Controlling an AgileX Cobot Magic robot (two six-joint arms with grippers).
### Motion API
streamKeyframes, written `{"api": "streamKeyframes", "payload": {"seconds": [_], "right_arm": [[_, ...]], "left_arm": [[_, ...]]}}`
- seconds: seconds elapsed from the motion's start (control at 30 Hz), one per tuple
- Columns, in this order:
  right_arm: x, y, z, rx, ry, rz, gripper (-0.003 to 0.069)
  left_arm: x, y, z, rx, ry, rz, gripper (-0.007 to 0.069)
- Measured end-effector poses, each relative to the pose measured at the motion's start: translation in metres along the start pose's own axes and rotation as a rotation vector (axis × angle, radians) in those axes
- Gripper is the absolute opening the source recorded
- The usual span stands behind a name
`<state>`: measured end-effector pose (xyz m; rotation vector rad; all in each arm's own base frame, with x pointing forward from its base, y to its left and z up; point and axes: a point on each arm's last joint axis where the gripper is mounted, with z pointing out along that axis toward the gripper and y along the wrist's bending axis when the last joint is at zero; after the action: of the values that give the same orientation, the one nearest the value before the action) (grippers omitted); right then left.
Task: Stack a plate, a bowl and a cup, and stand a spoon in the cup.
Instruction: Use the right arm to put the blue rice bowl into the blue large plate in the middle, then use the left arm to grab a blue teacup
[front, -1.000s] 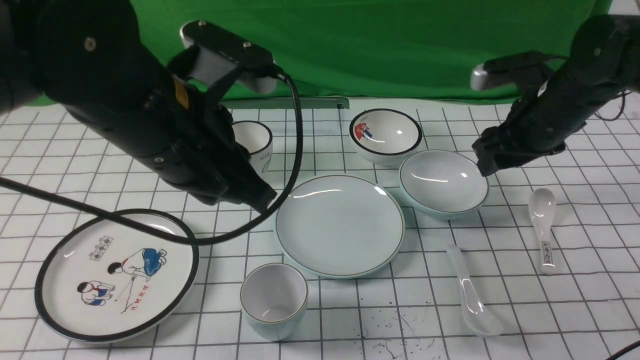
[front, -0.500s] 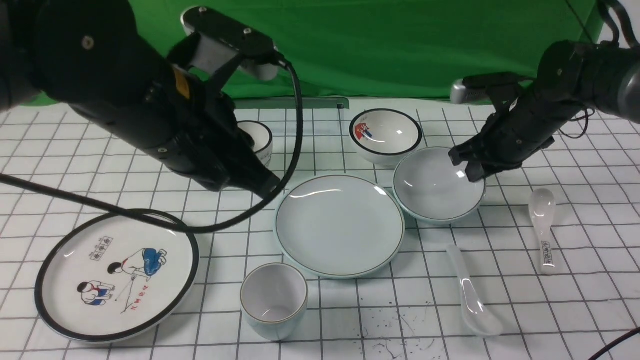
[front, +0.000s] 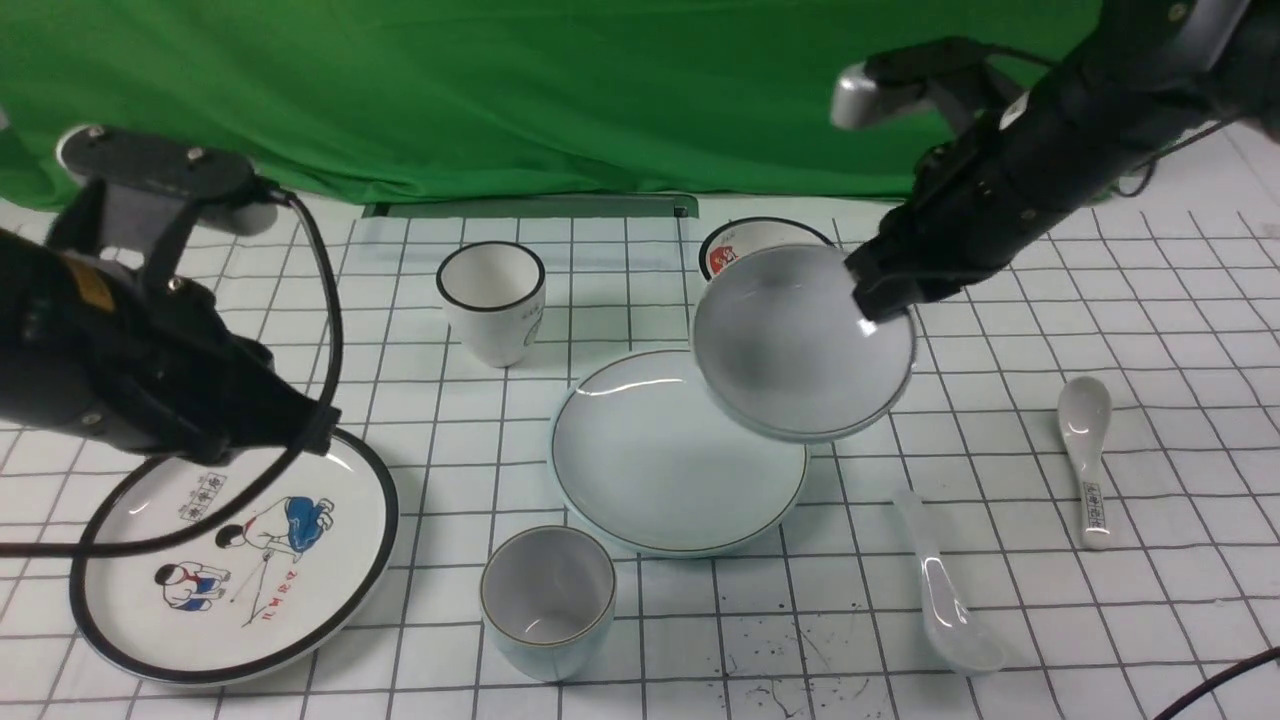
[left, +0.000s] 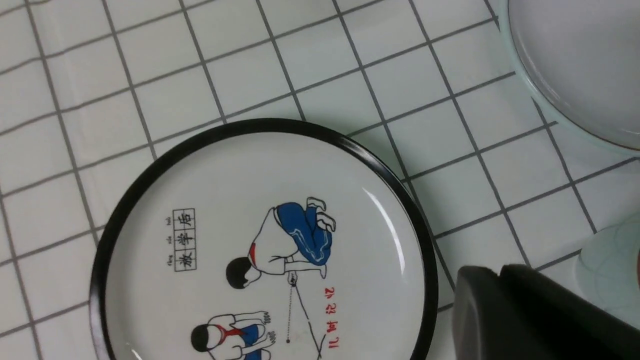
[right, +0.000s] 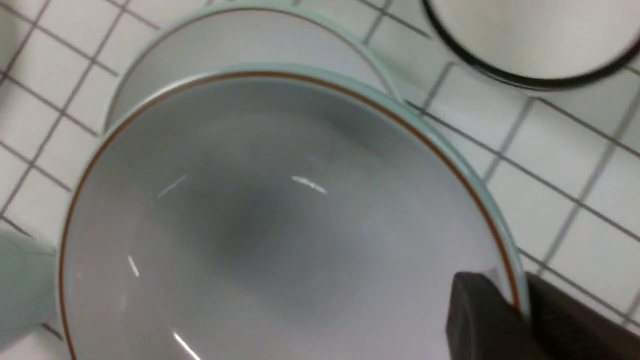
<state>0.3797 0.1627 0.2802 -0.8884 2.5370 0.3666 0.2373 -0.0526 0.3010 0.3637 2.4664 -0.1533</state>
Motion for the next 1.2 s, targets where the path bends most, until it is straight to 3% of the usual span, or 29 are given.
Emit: {"api": "streamKeyframes", "payload": {"seconds": [0.27, 0.67, 0.77, 0.97, 1.1, 1.2], "right_arm": [[-0.007, 0.016, 0.072, -0.012, -0.015, 0.063, 0.0076], [-0.002, 0.011, 0.104, -0.009, 0.003, 0.147, 0.0087], [-0.002, 0.011, 0.104, -0.009, 0.003, 0.148, 0.0171], [-0.015, 0.014, 0.075, -0.001, 0.028, 0.066, 0.0445], [-0.027, 0.017, 0.029, 0.046, 0.044, -0.041, 0.0492], [-0.029, 0.02, -0.02, 0.127, 0.081, -0.114, 0.0498]], "left_arm": [[0.0, -0.002, 0.002, 0.026, -0.034, 0.001, -0.0011], [-0.001, -0.002, 0.002, 0.024, -0.043, 0.001, -0.0011], [-0.001, -0.002, 0.002, 0.021, -0.052, 0.019, -0.0011], [-0.004, -0.004, -0.003, 0.035, -0.032, 0.041, 0.0035], [-0.004, -0.022, -0.005, 0.093, 0.012, 0.113, 0.0133], [0.002, -0.049, 0.006, 0.172, 0.102, 0.187, 0.0286]]}}
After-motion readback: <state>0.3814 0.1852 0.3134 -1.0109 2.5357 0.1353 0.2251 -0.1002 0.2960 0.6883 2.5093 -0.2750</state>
